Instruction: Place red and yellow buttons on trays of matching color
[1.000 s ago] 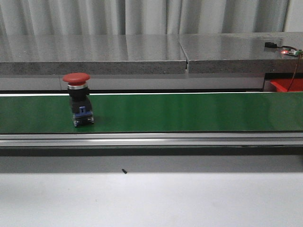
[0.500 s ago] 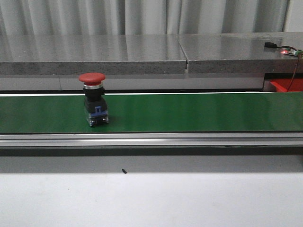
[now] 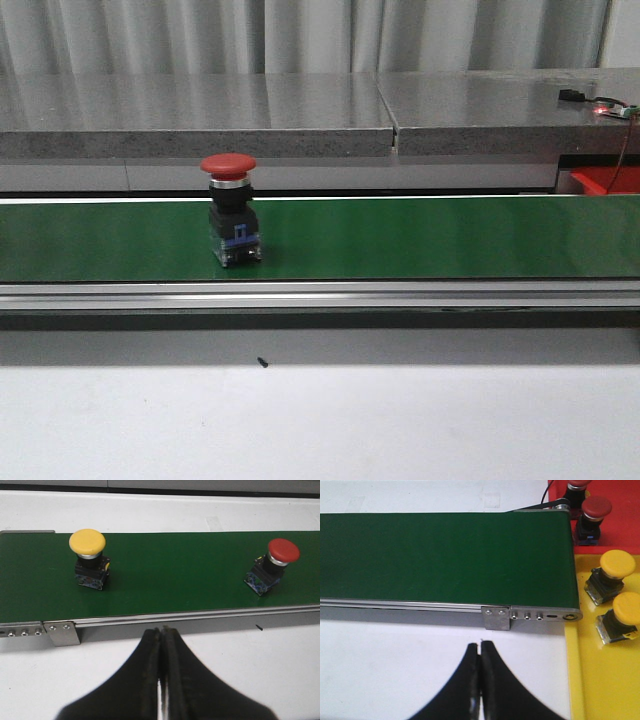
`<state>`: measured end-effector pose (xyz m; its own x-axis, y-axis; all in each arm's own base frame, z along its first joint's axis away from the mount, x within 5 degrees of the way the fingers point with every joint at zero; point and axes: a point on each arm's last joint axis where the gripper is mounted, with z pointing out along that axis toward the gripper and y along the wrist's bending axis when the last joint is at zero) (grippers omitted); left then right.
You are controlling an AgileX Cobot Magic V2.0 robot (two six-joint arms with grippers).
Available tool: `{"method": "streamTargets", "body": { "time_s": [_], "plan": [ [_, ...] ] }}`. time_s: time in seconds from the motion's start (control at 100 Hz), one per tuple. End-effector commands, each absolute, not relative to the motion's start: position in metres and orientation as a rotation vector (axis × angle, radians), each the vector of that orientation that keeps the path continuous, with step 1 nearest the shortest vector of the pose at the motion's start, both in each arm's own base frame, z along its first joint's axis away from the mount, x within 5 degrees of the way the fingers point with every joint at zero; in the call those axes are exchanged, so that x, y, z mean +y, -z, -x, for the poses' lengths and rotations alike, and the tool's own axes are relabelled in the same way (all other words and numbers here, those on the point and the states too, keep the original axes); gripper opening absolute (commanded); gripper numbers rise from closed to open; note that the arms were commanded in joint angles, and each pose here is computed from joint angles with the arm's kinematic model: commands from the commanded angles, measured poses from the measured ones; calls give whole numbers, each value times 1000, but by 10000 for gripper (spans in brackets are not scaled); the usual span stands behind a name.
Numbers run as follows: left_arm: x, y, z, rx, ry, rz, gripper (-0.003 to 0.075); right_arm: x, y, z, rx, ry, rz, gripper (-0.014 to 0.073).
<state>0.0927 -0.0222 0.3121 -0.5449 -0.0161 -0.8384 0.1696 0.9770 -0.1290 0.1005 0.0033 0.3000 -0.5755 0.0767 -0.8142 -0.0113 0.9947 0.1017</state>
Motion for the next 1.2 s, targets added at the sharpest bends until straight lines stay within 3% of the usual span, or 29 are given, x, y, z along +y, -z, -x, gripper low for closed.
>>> {"method": "streamTargets", "body": {
  "time_s": [0.0,1.19],
  "plan": [
    [-22,-321,-89,2029,263,-92,-18,3,-313,-103,2099,-116,-47,-68],
    [-21,-319,-81,2004,265,-92,-19,3,-313,-103,2099,-116,-47,-68]
  ]
}}
